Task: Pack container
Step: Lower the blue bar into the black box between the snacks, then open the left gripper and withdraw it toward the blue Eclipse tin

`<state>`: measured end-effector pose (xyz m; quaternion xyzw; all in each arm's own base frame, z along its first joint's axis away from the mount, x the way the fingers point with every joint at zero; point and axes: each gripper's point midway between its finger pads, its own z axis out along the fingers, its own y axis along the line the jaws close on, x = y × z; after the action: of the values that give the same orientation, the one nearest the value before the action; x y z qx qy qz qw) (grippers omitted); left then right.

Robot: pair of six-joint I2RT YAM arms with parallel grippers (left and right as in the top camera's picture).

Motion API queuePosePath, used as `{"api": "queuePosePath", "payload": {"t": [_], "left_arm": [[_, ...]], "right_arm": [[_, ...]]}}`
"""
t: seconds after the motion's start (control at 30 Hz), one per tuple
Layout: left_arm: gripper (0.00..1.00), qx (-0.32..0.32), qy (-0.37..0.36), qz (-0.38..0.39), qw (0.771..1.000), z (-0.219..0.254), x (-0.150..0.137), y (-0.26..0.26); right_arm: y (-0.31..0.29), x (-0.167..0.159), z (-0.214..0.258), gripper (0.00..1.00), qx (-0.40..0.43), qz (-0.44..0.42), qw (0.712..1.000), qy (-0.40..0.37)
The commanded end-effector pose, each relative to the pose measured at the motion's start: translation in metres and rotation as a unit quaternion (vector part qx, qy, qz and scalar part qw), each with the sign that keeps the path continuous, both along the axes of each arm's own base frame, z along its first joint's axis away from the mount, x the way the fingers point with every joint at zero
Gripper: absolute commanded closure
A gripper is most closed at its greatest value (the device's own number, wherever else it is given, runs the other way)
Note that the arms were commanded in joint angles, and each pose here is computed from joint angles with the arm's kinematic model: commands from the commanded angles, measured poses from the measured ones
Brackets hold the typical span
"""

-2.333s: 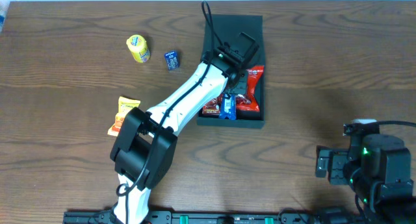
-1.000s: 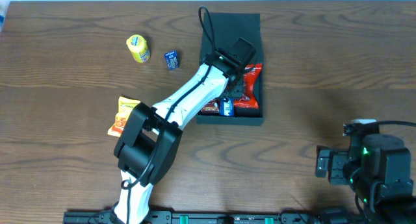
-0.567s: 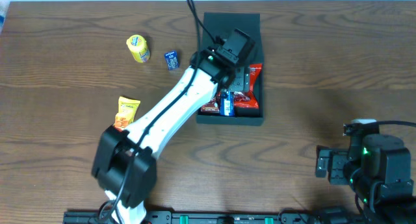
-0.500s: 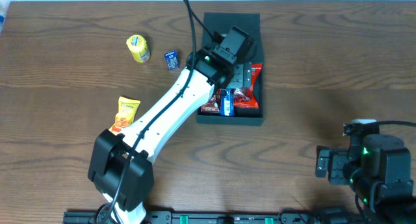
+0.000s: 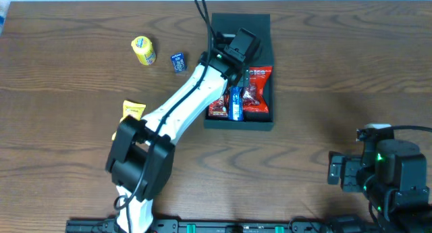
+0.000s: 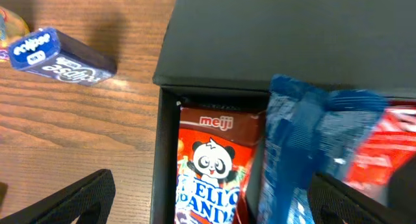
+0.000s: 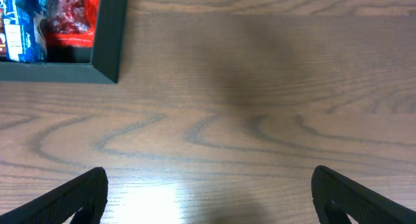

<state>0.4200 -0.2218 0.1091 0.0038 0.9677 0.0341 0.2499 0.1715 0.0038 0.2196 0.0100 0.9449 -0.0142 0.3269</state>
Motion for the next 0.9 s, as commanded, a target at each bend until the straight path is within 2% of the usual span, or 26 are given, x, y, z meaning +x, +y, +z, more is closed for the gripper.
{"api": "queuePosePath", "payload": {"t": [0.0, 0.57, 0.77, 0.87], "left_arm": [[0.04, 0.028, 0.003, 0.001, 1.000, -0.012, 0.003, 0.007], [0.05, 0.062, 0.046, -0.006, 0.997, -0.058, -0.005, 0.006], [0.04, 0.077, 0.044, 0.000, 0.996, -0.056, -0.005, 0.012], [0.05, 0.090, 0.029, 0.005, 0.995, -0.034, -0.004, 0.017]], "right_arm": [[-0.001, 0.000, 0.001, 0.01, -0.001, 0.000, 1.000, -0.001], [-0.001, 0.000, 0.001, 0.01, -0.002, 0.000, 1.000, -0.001], [-0.001, 0.000, 0.001, 0.01, -0.002, 0.000, 1.000, -0.001], [-0.001, 0.000, 0.001, 0.01, -0.001, 0.000, 1.000, -0.001]]}}
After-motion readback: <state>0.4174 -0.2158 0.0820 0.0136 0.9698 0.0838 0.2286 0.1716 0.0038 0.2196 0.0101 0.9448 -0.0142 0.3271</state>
